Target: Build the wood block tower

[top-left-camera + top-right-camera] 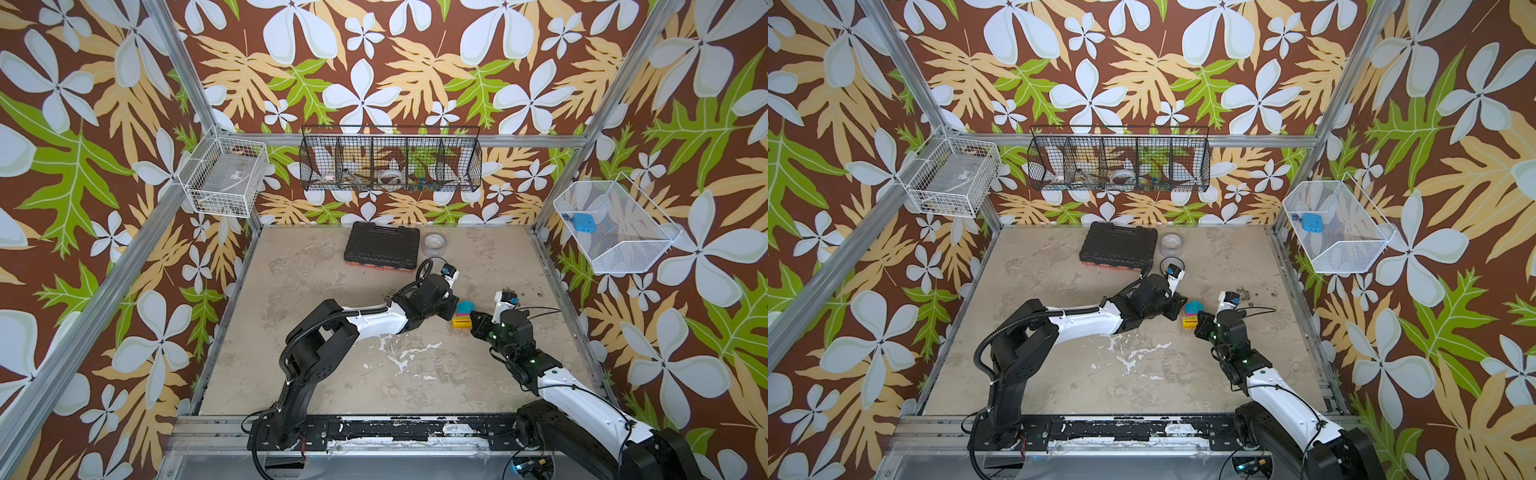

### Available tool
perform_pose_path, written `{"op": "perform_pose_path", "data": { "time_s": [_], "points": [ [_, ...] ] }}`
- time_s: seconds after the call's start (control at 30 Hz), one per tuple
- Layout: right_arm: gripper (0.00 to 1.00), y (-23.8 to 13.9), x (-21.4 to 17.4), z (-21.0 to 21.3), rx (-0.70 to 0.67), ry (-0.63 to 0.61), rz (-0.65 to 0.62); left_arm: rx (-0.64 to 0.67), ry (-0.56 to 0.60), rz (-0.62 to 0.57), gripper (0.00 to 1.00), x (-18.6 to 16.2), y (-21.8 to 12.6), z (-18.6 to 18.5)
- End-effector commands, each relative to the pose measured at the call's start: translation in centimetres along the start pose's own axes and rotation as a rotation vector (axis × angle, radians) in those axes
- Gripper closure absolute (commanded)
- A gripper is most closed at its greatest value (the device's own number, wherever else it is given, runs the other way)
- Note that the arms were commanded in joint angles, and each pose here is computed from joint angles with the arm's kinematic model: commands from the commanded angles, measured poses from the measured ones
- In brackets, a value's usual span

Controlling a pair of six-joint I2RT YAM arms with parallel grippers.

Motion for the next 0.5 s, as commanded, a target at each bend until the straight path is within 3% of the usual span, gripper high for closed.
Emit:
{"op": "perform_pose_path", "data": {
  "time_s": [0.0, 0.13, 0.47],
  "points": [
    [0.77, -0.2, 0.3, 0.2, 0.008, 0.008, -0.022, 0.002, 0.0, -0.045, 0.68, 1.1, -0.7, -0.2],
    [0.74, -0.8, 0.4, -0.1, -0.001, 0.019, -0.037, 0.038, -0.019, -0.141, 0.7, 2.3, -3.6, 0.5],
    [0.67, -4.0, 1.0, -0.4, 0.026, 0.081, -0.121, 0.209, -0.094, -0.465, 0.59, 5.4, -19.1, 3.6]
  ]
}}
Point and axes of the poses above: each gripper's point midway between its finger pads, its own y axis out along the fingers, its own z axis along the line the jaws close on, x = y × z, the point moved 4 cm from there along -y, back along the fingers, and after that the axes turned 4 degrees about y, right-handed, at the moved point
